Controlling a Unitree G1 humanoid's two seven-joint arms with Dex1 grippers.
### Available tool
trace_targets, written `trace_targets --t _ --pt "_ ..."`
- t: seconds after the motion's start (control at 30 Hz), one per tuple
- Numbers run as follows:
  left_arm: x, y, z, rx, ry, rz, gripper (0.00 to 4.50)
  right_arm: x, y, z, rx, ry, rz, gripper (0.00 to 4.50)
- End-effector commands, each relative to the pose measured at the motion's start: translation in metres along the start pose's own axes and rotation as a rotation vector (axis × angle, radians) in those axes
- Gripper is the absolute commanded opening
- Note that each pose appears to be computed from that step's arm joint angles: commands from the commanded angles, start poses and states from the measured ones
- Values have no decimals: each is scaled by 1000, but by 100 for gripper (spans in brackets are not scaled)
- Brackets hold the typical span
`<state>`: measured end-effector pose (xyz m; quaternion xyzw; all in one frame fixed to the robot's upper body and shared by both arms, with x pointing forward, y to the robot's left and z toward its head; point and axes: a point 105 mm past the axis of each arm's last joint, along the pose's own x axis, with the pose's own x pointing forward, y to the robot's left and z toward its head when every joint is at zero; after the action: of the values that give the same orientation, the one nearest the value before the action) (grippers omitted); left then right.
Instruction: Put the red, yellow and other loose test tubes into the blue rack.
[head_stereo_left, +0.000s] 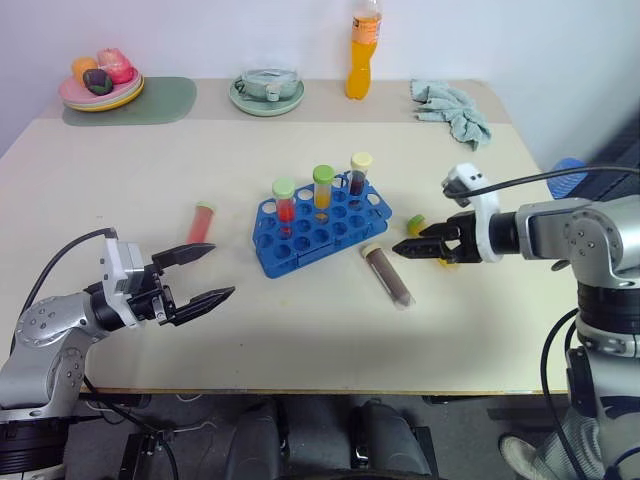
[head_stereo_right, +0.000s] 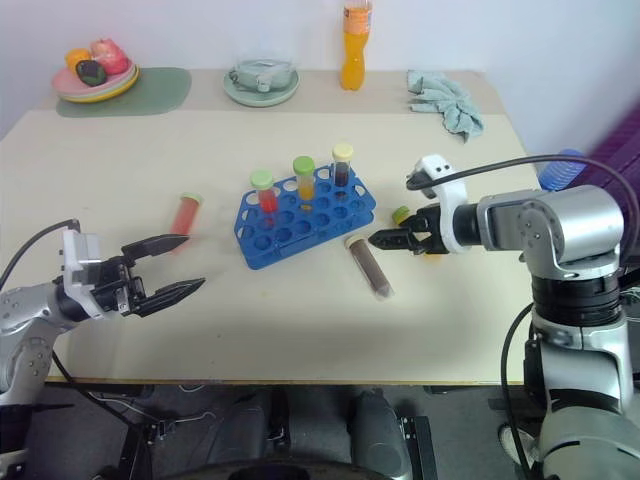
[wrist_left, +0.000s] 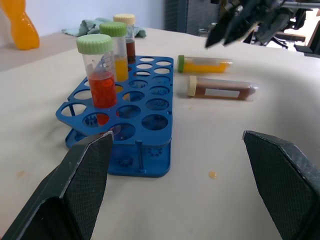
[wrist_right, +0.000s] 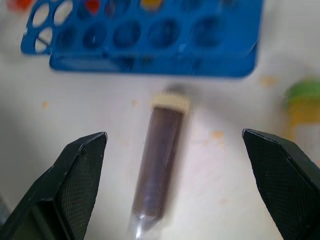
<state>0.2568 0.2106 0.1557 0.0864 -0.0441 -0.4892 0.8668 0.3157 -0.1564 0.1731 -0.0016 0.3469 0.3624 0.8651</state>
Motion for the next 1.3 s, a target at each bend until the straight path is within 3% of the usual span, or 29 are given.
trace_targets --t 0.03,0.63,1.07,1.17,1.27,1.3 --pt "3 0 11 40 -21 -10 426 -1 9 6 -24 -41 0 442" --pt "9 0 10 38 -33 -25 426 37 17 -11 -37 3 -80 442" --pt "7 0 11 38 -27 -21 426 60 14 -26 -146 53 -195 442" --pt "6 -1 11 37 -25 -18 426 65 17 -26 -169 51 -201 359" --pt "4 -1 10 37 -23 -13 426 68 16 -28 -213 65 -226 215" --pt "5 -1 10 38 -24 -11 426 68 14 -29 -232 73 -240 215"
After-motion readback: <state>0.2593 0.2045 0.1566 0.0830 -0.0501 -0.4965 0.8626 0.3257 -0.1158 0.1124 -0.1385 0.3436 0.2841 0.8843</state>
